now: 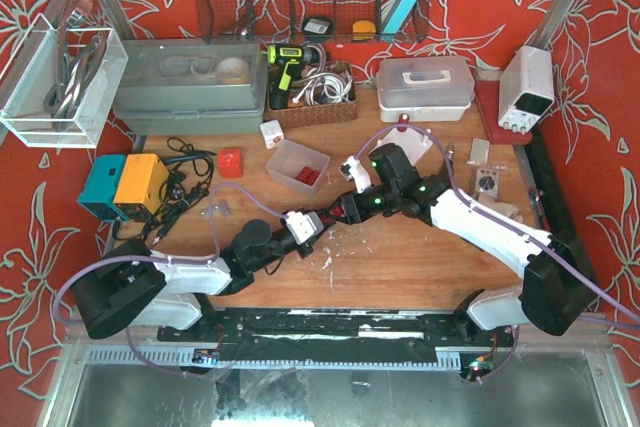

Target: Install the large spring

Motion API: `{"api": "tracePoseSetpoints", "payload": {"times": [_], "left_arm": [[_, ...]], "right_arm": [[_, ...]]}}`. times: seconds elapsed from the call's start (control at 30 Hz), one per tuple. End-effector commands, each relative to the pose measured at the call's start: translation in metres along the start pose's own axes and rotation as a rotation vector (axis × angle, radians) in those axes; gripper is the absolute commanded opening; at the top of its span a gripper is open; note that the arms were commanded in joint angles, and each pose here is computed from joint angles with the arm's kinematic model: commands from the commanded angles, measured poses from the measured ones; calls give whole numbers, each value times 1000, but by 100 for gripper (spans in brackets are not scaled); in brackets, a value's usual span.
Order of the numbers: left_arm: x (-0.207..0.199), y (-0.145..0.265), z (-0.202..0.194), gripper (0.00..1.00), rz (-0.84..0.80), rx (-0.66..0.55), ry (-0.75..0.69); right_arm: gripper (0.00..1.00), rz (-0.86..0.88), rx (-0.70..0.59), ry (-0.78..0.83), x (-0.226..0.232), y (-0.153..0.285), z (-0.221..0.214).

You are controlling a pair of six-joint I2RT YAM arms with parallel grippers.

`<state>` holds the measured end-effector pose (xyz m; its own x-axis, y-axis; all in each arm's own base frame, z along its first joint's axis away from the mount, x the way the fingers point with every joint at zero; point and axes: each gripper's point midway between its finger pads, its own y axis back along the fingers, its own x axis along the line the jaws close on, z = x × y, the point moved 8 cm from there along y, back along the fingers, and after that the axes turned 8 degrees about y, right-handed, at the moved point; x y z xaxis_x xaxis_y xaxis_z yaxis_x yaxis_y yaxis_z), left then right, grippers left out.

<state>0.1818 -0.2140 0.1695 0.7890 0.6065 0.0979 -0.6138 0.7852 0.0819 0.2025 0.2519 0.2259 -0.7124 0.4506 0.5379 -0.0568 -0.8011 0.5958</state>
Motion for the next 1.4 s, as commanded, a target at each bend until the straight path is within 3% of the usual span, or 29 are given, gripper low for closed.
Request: {"api": "tracePoseSetpoints", "payload": {"times": [0.0, 0.1, 0.17, 0.27, 0.3, 0.33, 0.37, 0.83, 1.0, 1.13, 1.37], "left_arm": [[0, 1, 17, 0, 10, -102, 7], [-1, 1, 16, 0, 8, -100, 8], [0, 0, 15, 12, 15, -93, 11], [2, -3, 13, 48, 35, -72, 23], [3, -4, 12, 56, 43, -64, 28], [4, -5, 11, 84, 52, -56, 34], [4, -6, 10, 98, 61, -49, 39], [16, -5, 13, 100, 185, -41, 106], [24, -7, 19, 100, 257, -34, 188], [31, -17, 22, 100, 332, 38, 254], [34, -19, 14, 100, 370, 73, 272]], "right_arm": [[46, 22, 22, 7, 2, -4, 0], [32, 18, 15, 10, 1, -4, -1], [19, 6, -5, 17, 2, -2, 1], [1, -37, -46, 28, 2, 5, 6], [0, -62, -56, 30, 1, 7, 8], [0, -93, -63, 30, 0, 8, 9], [0, -125, -72, 33, -2, 11, 11], [0, -810, -94, 125, -54, 75, 50], [0, -944, -111, 38, -96, 100, 65], [0, -1095, -100, -21, -130, 120, 73], [0, -1185, -86, -118, -179, 139, 91]]}}
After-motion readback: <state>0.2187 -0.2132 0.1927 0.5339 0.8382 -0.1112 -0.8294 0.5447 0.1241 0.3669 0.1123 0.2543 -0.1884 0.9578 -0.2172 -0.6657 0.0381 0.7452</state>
